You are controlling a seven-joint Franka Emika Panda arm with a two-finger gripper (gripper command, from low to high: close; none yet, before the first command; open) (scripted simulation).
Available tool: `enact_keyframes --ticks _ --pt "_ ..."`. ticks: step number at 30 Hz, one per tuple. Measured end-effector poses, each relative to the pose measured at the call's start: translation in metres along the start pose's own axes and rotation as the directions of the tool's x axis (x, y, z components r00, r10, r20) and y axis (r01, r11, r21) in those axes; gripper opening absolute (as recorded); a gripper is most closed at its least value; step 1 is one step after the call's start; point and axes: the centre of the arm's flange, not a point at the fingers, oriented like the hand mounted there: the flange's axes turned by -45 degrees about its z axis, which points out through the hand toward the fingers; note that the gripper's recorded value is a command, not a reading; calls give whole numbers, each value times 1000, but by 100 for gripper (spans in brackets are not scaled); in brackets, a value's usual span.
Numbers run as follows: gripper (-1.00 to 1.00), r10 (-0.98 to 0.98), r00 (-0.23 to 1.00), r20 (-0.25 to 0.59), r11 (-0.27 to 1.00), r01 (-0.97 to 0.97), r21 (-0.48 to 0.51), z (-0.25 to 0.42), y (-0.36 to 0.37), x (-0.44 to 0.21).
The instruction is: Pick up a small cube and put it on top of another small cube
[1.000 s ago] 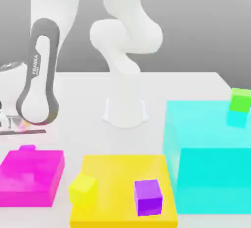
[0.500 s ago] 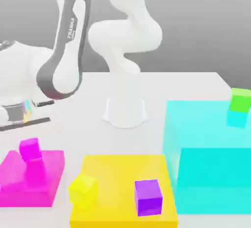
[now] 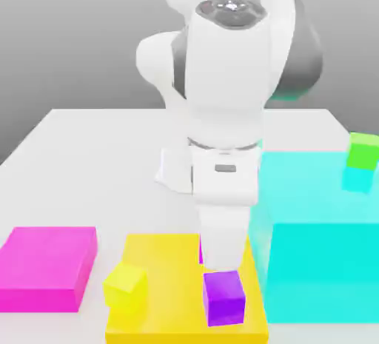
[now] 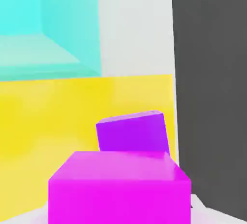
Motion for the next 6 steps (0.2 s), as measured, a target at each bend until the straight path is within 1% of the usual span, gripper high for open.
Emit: enact_keyframes --ticks 2,3,6 --pt "-100 -3 1000 0 1000 3 -3 25 0 -2" --pt "100 -2 1000 1 1000 2 -4 34 0 -3" --pt "100 -2 1000 1 1000 2 -4 34 0 -3"
